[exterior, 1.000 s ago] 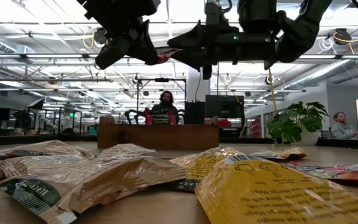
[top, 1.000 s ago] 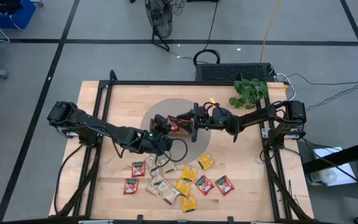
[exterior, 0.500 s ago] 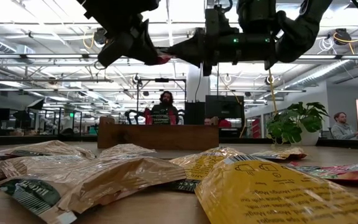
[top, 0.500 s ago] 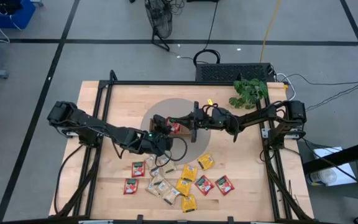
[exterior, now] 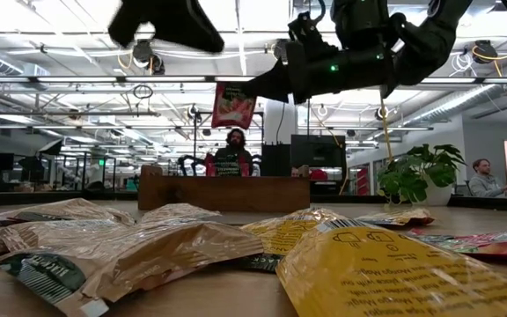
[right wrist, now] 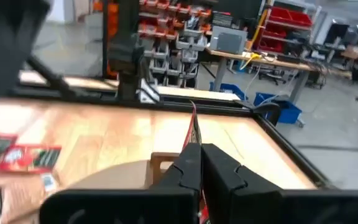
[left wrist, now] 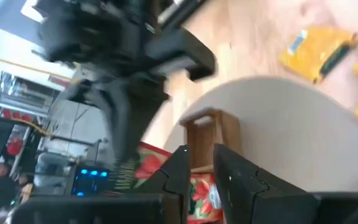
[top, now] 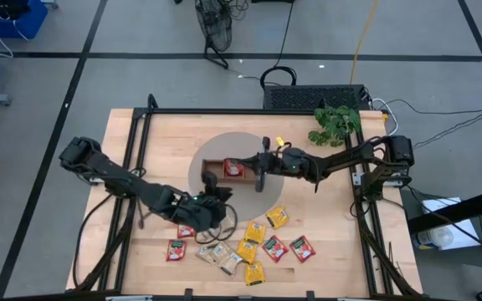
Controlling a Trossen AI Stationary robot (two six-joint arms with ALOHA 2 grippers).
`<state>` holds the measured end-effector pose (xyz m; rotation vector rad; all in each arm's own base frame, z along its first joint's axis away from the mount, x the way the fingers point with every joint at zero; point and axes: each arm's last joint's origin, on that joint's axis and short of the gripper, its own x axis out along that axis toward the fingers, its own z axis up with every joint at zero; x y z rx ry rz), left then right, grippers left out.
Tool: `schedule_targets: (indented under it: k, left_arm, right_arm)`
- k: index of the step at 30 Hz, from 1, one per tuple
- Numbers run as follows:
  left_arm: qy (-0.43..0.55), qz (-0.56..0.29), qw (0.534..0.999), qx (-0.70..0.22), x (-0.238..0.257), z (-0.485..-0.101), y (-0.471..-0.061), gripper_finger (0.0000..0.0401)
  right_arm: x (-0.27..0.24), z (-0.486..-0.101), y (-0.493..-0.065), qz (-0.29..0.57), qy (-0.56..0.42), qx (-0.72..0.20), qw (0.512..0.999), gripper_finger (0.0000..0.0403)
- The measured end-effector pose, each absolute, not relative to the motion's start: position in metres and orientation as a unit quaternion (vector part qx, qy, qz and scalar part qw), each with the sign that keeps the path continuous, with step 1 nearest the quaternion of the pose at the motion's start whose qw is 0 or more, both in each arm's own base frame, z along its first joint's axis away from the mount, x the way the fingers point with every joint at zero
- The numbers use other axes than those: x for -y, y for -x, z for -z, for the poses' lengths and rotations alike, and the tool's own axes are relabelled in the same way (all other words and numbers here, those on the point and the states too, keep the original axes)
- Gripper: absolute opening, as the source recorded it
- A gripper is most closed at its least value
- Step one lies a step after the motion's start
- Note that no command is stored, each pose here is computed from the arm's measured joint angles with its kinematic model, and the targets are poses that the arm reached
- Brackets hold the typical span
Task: Pick & Place Tea
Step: Put the red tea bag into the wooden organizer
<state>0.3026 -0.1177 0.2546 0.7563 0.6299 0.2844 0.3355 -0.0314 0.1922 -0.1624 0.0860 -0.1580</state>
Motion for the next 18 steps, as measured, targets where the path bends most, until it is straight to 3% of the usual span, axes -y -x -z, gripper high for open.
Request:
schedule_targets:
  k: [10,18]
  left_arm:
    - [-0.261,-0.107,0.926,-0.252,0.097,-0.293,-0.288,0.0065]
    - [-0.203,-0.083,0.944,-0.245,0.078,-0.3,-0.291,0.0065]
  right_arm:
    - [0.03,-0.173,-0.339,0.071,0.113,-0.089,0.987,0.0]
    - [0.032,-0.137,-0.37,0.064,0.148,-0.131,0.978,0.0]
